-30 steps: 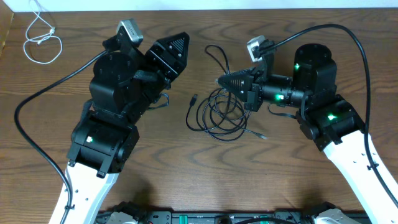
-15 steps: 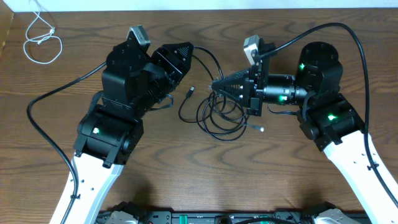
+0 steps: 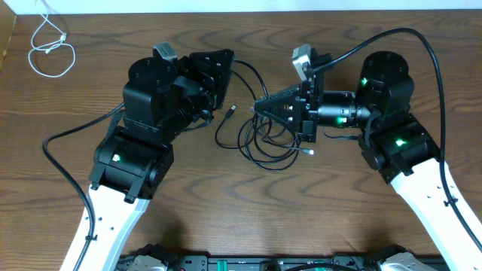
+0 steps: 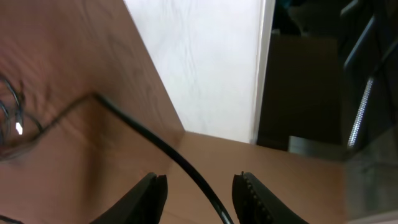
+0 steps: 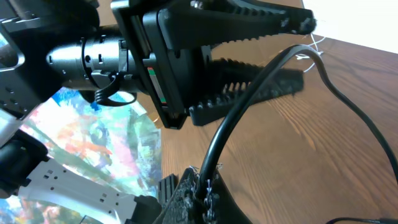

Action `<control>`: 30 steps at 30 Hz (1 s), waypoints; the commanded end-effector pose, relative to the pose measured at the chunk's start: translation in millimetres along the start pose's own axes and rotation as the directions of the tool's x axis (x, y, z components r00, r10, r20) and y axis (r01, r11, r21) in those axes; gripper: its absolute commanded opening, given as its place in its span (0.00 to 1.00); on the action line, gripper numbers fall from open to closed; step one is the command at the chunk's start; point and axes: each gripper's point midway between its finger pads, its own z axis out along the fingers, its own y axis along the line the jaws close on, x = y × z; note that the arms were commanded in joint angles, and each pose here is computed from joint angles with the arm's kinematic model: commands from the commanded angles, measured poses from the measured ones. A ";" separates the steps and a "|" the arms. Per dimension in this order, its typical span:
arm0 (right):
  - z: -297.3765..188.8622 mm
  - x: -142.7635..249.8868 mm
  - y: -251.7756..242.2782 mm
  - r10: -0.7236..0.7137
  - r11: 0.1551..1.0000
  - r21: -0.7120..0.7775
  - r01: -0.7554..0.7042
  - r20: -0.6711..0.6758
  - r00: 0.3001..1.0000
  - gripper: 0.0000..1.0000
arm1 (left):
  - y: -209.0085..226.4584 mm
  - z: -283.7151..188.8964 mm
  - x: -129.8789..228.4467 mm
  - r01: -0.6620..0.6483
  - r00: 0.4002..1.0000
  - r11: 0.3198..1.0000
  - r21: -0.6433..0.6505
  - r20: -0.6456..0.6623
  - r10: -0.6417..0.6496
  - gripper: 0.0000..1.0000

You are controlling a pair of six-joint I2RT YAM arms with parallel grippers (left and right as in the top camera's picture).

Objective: Untangle cables

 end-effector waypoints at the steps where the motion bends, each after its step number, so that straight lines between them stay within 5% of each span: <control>1: -2.1 -3.3 12.2 -0.045 0.999 -0.024 0.045 0.007 0.999 0.01 | -1.0 1.9 13.6 0.129 0.988 0.992 -0.013 -0.086 -0.130 0.42; 10: -2.1 -3.3 12.4 -0.046 0.999 -0.025 0.046 0.007 0.999 0.01 | 0.0 6.6 17.2 0.151 0.982 0.988 -0.022 -0.113 -0.152 0.42; 16: -2.1 -3.0 12.2 -0.044 0.999 -0.025 0.044 0.006 0.999 0.01 | -1.8 6.5 17.1 0.149 0.982 0.989 -0.014 -0.114 -0.150 0.25; 30: -2.1 -3.0 12.2 -0.044 0.999 -0.025 0.044 0.006 0.999 0.01 | -1.4 6.8 13.1 0.144 0.985 0.989 -0.012 -0.092 -0.145 0.08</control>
